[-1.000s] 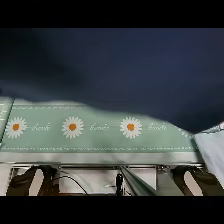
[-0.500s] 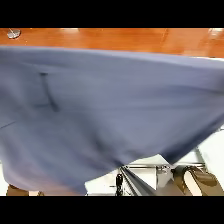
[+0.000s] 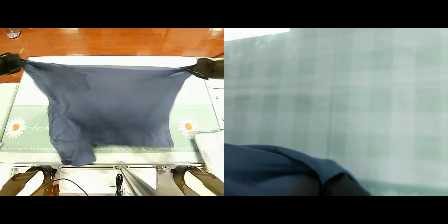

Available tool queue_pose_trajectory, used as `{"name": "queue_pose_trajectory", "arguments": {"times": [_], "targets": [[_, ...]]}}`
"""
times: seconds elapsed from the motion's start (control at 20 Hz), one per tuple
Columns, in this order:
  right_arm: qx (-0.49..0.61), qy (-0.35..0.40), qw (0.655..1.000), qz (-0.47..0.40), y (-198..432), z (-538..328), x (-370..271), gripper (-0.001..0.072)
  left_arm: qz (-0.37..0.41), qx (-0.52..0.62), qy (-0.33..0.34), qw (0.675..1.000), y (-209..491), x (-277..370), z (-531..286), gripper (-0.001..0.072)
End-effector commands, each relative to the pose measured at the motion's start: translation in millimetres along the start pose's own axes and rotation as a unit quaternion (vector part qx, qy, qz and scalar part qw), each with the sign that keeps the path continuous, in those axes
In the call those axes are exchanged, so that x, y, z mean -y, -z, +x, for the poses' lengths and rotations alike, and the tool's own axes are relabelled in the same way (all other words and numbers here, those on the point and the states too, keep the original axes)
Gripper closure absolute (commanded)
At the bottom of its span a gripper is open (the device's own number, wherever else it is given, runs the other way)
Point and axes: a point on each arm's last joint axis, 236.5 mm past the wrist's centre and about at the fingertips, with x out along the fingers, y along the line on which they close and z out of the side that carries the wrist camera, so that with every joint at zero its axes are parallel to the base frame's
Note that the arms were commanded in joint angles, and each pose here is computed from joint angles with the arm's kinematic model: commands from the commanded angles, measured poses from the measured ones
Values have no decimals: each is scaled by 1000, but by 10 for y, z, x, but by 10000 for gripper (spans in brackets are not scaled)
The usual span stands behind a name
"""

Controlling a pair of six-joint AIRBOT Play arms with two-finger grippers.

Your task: Fold the shirts.

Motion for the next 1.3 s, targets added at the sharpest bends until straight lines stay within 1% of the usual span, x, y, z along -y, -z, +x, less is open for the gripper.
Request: {"name": "queue_pose_trajectory", "arguments": {"times": [0.0, 0.15, 0.25, 0.4, 0.55, 0.65, 0.75, 0.8, 0.9, 0.95, 1.1, 1.25], "targets": [[6, -16, 998, 59, -298, 929, 345, 688, -57, -13, -1, 998, 100, -39, 880, 689], [1, -40, 995, 91, -563, 1439, 451, 688, -107, -58, -5, 993, 343, -72, 1367, 689], [-8, -56, 992, 112, -623, 1674, 478, 688, -122, -83, -4, 989, 529, -54, 1551, 689], [-40, -63, 989, 129, -529, 1884, 527, 688, -133, -119, -1, 984, 756, -40, 1650, 689], [-71, -67, 988, 122, -396, 1824, 545, 688, -127, -144, 1, 981, 779, -73, 1517, 689], [-107, -77, 985, 108, -254, 1680, 562, 688, -88, -198, 14, 976, 926, -69, 1349, 689], [-160, -86, 978, 104, -25, 1530, 612, 688, -43, -270, 32, 961, 1213, -79, 1169, 688], [-188, -72, 975, 96, 113, 1480, 705, 688, -35, -302, 39, 952, 1354, -85, 1098, 689], [-250, -17, 965, 71, 447, 1412, 965, 687, -33, -351, 39, 935, 1606, -114, 1013, 688], [-273, -1, 960, 67, 595, 1410, 1033, 687, -32, -367, 41, 929, 1733, -130, 1013, 688], [-312, -1, 946, 83, 970, 1494, 1040, 687, -48, -410, 37, 910, 2111, -188, 1011, 688], [-324, -2, 942, 89, 1143, 1570, 1016, 687, -58, -450, 40, 890, 2348, -197, 969, 688]]}}
